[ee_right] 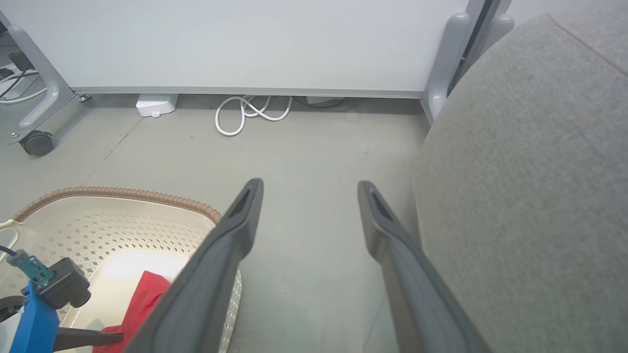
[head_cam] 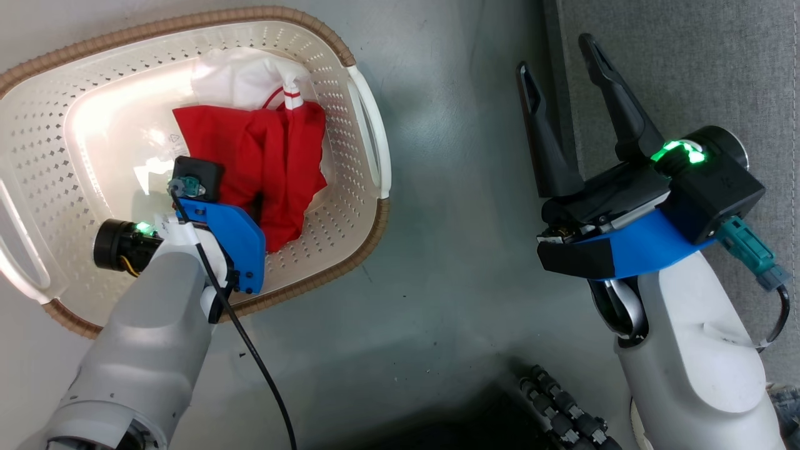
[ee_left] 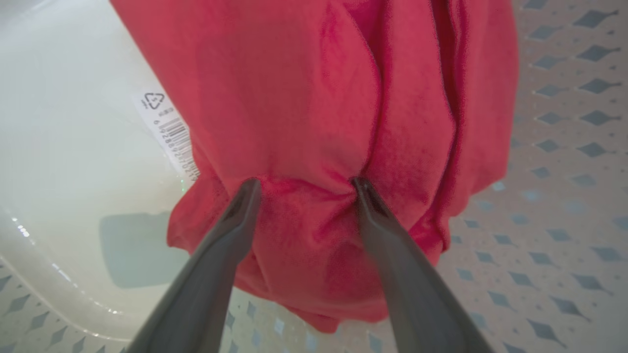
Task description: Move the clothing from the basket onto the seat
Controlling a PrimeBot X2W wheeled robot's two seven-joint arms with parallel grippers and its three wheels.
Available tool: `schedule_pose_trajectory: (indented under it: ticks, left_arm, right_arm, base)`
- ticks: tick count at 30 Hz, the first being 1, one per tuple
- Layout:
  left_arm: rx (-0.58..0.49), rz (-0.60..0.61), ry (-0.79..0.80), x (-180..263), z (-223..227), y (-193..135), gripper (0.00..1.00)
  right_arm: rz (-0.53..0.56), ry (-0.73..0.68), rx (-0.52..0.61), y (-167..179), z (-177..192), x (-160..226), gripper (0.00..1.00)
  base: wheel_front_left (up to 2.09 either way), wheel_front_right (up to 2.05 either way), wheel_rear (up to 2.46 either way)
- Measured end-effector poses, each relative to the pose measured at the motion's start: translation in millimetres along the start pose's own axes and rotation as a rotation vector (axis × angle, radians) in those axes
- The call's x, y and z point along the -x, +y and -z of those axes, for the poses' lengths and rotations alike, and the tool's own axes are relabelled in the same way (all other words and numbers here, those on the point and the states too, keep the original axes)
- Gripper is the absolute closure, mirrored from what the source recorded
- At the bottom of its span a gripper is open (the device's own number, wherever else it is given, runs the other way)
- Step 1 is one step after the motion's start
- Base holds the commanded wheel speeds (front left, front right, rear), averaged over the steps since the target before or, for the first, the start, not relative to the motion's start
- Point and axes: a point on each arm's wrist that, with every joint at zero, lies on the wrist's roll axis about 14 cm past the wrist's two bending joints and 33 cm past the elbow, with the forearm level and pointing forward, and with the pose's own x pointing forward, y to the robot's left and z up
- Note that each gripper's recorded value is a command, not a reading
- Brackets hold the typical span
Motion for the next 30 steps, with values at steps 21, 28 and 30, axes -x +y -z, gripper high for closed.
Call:
schedule_pose_trajectory:
  ticks: [21,28,30]
  left_arm:
    - [0.009,-0.144,0.047,-2.5,11.0,34.4,0.12]
    - [0.024,-0.111,0.082,-3.7,17.4,29.7,1.0]
    - [0.025,-0.105,0.085,-3.2,17.2,28.5,1.0]
  right_arm:
    - [-0.01,0.018,-0.008,3.4,9.4,-1.6,0.0]
    - [-0.008,0.021,-0.01,2.6,10.3,-1.3,0.0]
    - [-0.007,0.02,-0.011,2.4,9.6,-1.2,0.0]
  base:
    - [0.0,0.0,0.0]
    - [0.0,0.0,0.0]
    - [0.0,0.0,0.0]
